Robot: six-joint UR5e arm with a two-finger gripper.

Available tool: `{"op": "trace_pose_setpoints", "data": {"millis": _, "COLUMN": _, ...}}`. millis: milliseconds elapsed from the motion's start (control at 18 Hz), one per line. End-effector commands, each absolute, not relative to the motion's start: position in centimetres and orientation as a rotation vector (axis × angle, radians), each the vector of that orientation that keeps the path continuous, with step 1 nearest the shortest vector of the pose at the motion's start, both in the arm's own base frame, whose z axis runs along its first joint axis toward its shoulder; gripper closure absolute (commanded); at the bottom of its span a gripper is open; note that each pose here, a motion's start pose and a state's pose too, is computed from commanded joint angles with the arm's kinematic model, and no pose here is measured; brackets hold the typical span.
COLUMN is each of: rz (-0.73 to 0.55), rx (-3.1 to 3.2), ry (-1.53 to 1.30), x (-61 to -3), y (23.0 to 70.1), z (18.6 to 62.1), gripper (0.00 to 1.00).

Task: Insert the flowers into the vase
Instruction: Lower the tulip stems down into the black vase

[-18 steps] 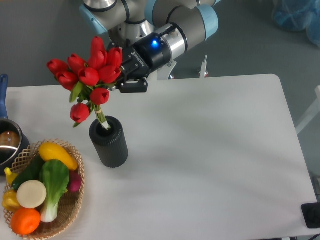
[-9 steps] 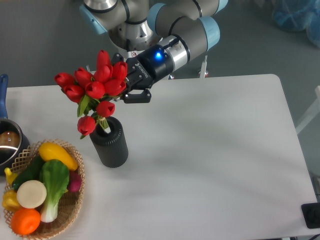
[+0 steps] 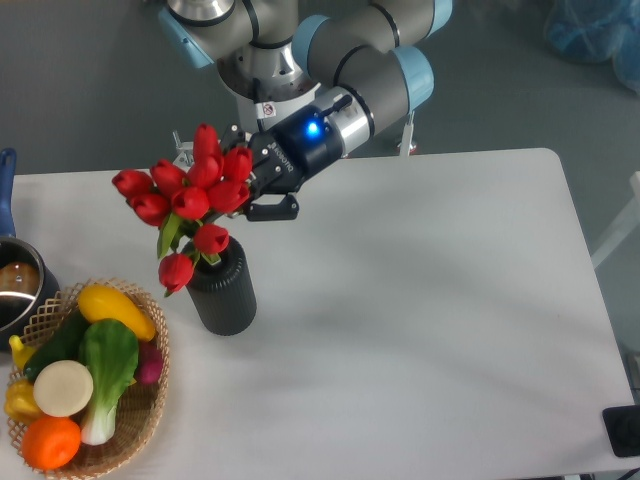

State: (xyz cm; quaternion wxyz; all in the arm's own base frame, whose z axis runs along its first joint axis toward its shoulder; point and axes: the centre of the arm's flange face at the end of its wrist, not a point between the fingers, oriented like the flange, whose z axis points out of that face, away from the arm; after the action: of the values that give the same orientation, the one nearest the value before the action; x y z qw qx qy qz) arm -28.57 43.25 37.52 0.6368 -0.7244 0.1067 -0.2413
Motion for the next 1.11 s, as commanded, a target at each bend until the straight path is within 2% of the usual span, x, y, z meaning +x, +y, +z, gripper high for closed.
{"op": "trace_pose_setpoints", "data": {"millis": 278, "rz": -0.534, "rx": -1.658, "ry": 0.269, "x": -27.3, "y": 42.5, "z": 34.4, "gripper": 0.90}}
{"op": "trace_pose_setpoints", "data": {"millis": 1111, "rz": -0.512, "rx": -1.704, "ry": 0.284, "x": -27.7, "y": 42.4, "z": 31.4, "gripper": 0.85}}
